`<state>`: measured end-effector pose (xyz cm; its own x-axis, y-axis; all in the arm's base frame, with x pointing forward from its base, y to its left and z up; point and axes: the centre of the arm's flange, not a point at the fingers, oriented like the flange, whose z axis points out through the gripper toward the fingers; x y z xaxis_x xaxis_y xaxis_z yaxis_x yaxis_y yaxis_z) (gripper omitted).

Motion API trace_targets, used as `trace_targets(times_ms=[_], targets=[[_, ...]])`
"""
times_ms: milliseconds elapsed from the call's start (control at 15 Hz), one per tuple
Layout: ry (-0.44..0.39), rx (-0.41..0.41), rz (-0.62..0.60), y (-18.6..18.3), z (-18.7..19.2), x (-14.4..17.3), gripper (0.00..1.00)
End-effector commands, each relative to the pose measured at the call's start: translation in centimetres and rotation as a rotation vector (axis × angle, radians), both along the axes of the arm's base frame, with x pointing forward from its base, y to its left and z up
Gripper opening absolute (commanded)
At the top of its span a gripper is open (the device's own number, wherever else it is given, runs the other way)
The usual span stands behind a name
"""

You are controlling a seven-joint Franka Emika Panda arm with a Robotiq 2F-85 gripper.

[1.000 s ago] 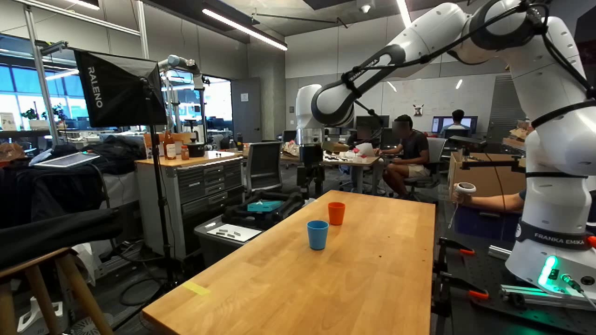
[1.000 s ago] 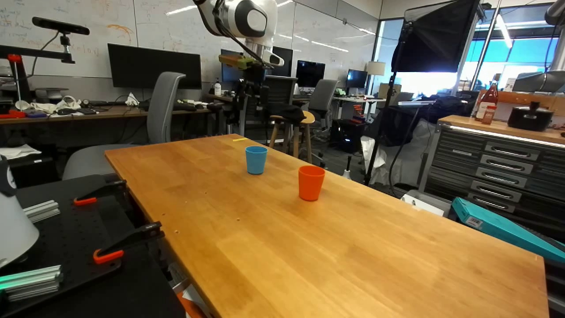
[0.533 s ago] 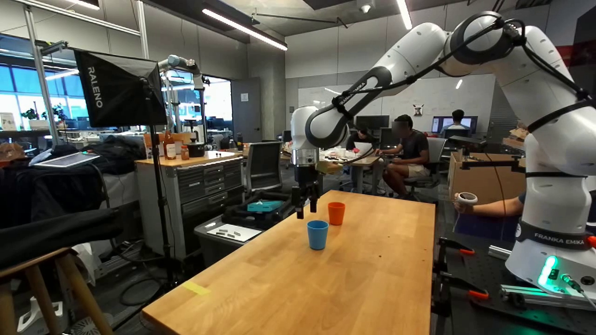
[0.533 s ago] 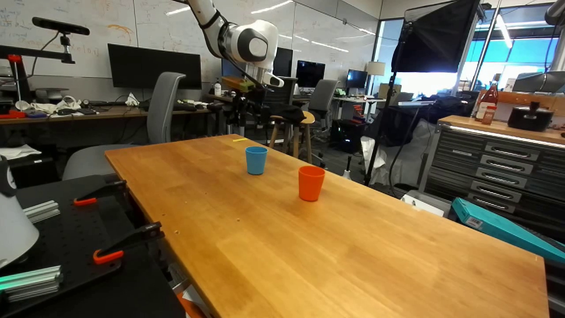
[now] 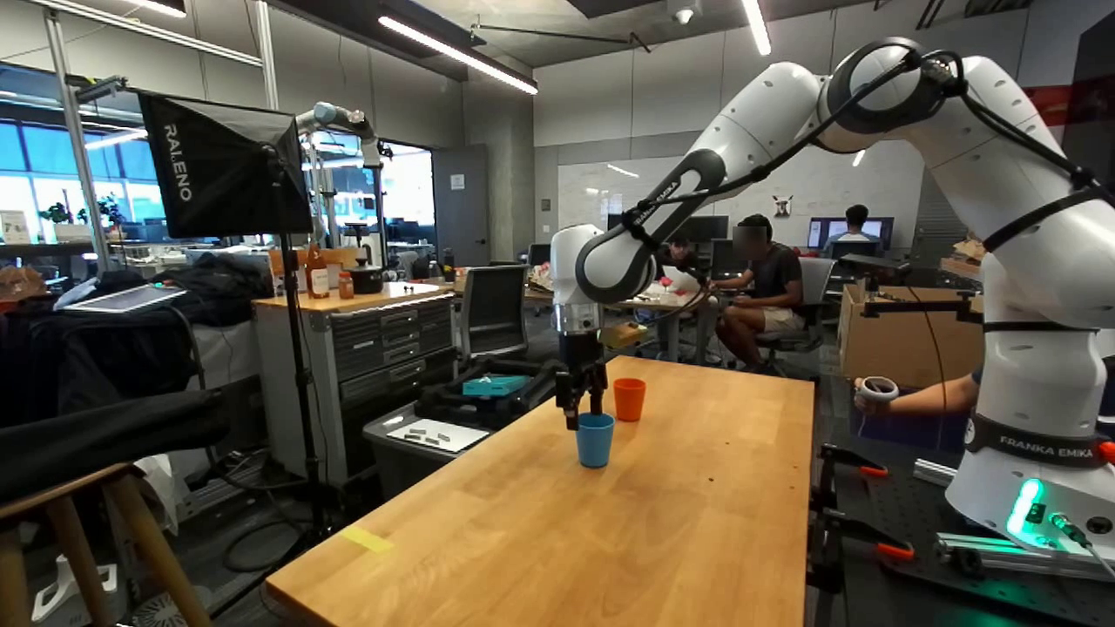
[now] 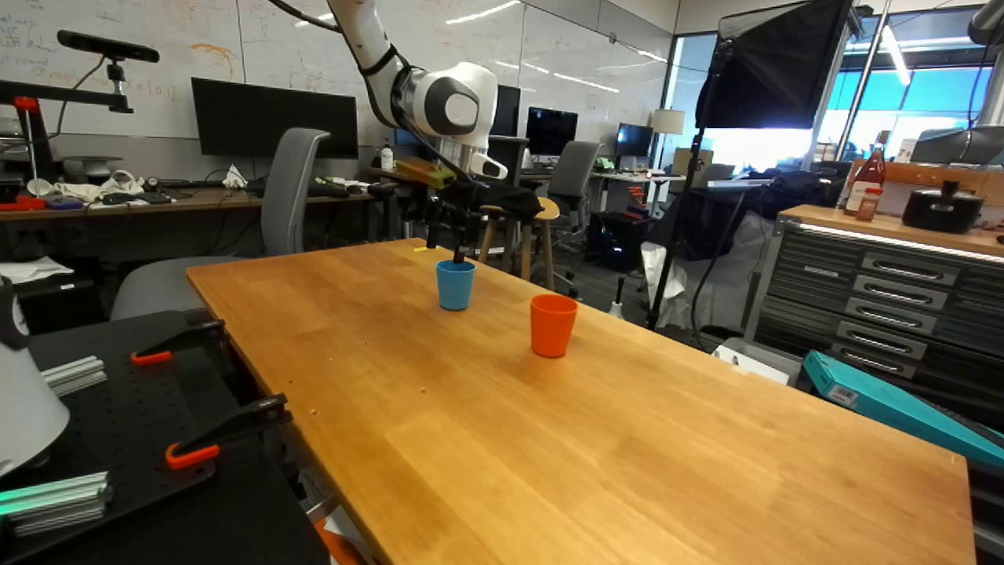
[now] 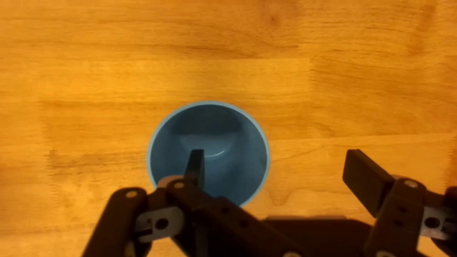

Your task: Stack the orange and blue cups together

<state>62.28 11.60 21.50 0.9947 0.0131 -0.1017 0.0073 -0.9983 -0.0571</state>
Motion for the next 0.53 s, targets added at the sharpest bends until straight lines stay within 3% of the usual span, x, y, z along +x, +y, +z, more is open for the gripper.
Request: trace_targets(times_ms=[0, 67, 133, 467], targets=[[-0.037, -0.023, 0.024, -0.82, -1.47, -0.10, 1.00], [-0.041, -0.023, 0.028, -0.93, -1.69, -0.14, 0.75], [-0.050, -0.018, 0.030, -0.94, -1.91, -0.21, 0.73], [-0.080, -0.003, 0.029, -0.87, -2.32, -0.17, 0.33]])
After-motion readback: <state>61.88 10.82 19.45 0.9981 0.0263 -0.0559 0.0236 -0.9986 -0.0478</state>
